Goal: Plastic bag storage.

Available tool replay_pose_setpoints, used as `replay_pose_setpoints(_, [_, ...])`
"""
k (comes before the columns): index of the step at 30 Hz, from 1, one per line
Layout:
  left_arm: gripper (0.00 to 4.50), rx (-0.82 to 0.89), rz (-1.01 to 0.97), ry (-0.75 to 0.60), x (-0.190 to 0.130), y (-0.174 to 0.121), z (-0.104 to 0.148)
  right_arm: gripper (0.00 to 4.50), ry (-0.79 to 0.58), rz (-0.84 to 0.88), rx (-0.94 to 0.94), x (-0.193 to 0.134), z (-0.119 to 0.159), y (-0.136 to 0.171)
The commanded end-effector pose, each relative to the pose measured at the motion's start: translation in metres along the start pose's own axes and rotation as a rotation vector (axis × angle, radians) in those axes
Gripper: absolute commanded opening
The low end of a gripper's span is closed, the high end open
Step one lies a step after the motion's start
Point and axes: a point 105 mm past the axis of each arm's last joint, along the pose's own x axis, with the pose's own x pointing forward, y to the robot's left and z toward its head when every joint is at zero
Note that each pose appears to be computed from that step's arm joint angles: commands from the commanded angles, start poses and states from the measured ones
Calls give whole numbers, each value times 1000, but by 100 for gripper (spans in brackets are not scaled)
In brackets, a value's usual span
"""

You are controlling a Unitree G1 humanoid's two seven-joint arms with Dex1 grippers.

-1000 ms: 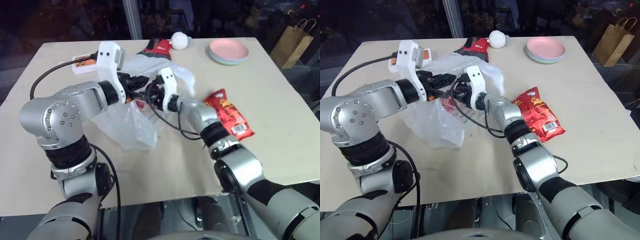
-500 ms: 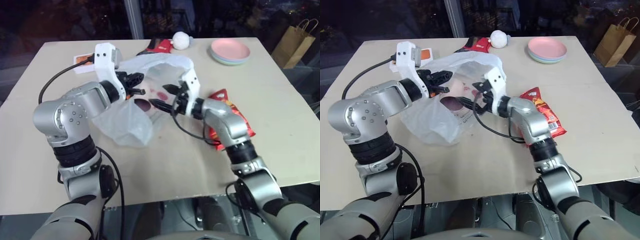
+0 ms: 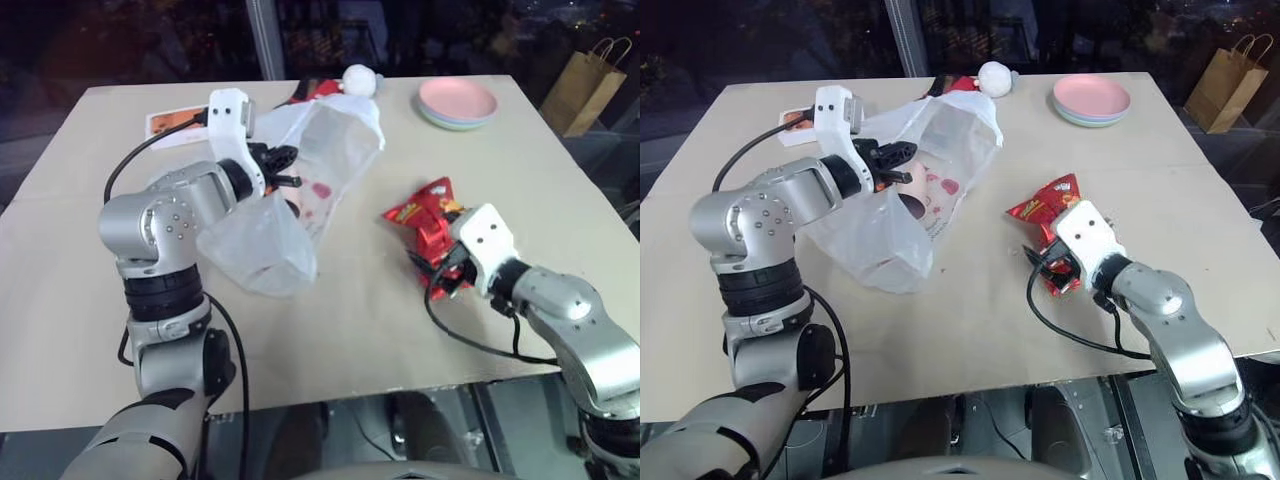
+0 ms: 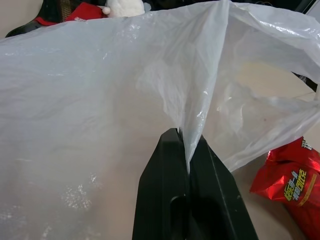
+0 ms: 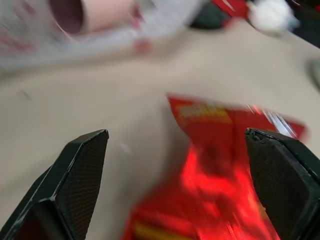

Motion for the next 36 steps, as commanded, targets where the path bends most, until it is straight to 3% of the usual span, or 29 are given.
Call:
replay_pose_setpoints(1, [0,31,-18,-48,-2,-3,13,441,0,-175,219,-24,-13,-28])
replay_pose_setpoints(5, [0,33,-27,-45,-2,-4,12,441,82,-260,443,-53,-50,-54])
replay_pose_setpoints(9, [0,31,-29,-43,-3,-5,10,441,112,-274,562,-61,-68,-67])
replay_pose_setpoints(14, [0,30,-23,-45,-7,-6,10,441,91,-175,762,-40,-84,-67])
replay_pose_setpoints(23, [0,30,14,-51,-17,-1,11,441,178,-39,770,-4,-112,-39])
replay_pose_setpoints(27, [0,28,24,-49,-19,0,10,312,182,-52,722,3,-120,-40])
replay_pose_setpoints(33, [0,23,34,-46,-22,2,8,19,78,-22,626,5,-101,-41])
replay_pose_setpoints(36, [0,22,31,-45,-22,2,8,7,23,25,593,3,-87,-36])
